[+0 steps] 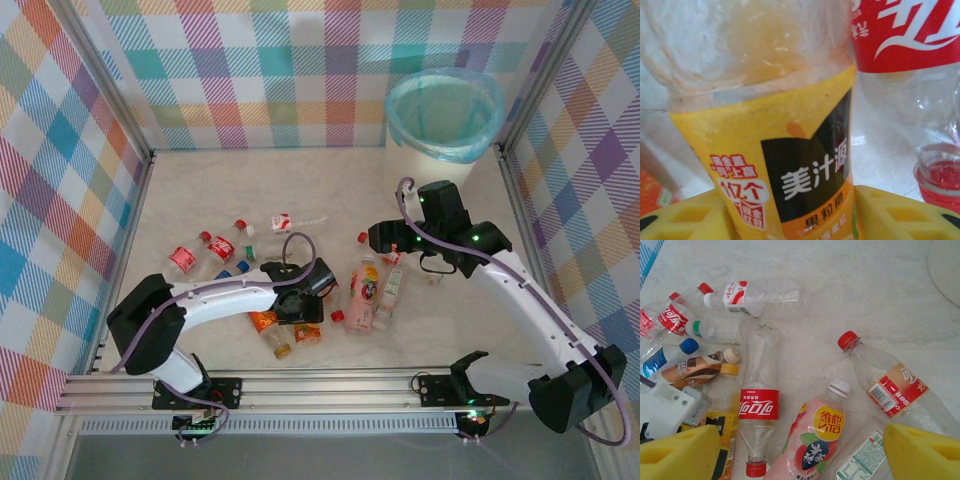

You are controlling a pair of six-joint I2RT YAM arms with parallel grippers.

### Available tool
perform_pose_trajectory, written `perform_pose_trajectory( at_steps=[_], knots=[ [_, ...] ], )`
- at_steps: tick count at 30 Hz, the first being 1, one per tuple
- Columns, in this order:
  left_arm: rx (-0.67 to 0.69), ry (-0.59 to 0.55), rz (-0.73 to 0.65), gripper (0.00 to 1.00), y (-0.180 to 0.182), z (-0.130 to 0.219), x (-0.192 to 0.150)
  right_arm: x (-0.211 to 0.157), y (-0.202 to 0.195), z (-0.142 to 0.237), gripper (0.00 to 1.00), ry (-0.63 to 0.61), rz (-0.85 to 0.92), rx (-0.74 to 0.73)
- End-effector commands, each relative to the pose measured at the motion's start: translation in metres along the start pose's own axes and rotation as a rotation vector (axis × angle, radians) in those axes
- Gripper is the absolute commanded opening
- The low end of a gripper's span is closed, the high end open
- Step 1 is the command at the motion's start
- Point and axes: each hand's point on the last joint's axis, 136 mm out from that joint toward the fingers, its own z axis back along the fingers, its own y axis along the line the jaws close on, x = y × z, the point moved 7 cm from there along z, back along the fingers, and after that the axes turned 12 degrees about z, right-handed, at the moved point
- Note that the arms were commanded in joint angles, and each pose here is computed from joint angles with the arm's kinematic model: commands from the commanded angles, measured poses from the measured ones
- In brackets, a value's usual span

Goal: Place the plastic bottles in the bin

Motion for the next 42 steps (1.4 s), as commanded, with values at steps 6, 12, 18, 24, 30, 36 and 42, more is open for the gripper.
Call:
perform_pose_trajectory(
  at_steps=[6,12,18,24,30,36,42],
  knots=[
    [-0.112,-0.207,0.008,0.49,0.021,0.091,0.011,0.023,0.014,0.039,0.79,-0.124,0.027,0.055],
    [-0.407,-0.516,-0.252,0.35,0.011,0.182,0.026,0.066,0.054,0.081,0.71,-0.325,0.106,0.371],
    [-0.525,-0.753,-0.638,0.33,-0.007,0.231,0.03,0.103,0.084,0.102,0.62,-0.383,0.111,0.678],
    [-0.63,-0.749,-0.847,0.32,-0.026,0.244,0.02,0.12,0.095,0.098,0.58,-0.338,0.121,0.734],
    [-0.695,-0.693,-0.885,0.31,-0.037,0.238,0.014,0.117,0.104,0.082,0.54,-0.267,0.146,0.72],
    [-0.713,-0.705,-0.888,0.31,-0.033,0.239,0.012,0.112,0.108,0.072,0.46,-0.215,0.173,0.7],
    [-0.714,-0.696,-0.877,0.32,-0.033,0.24,0.012,0.11,0.11,0.071,0.31,-0.197,0.218,0.666]
  ],
)
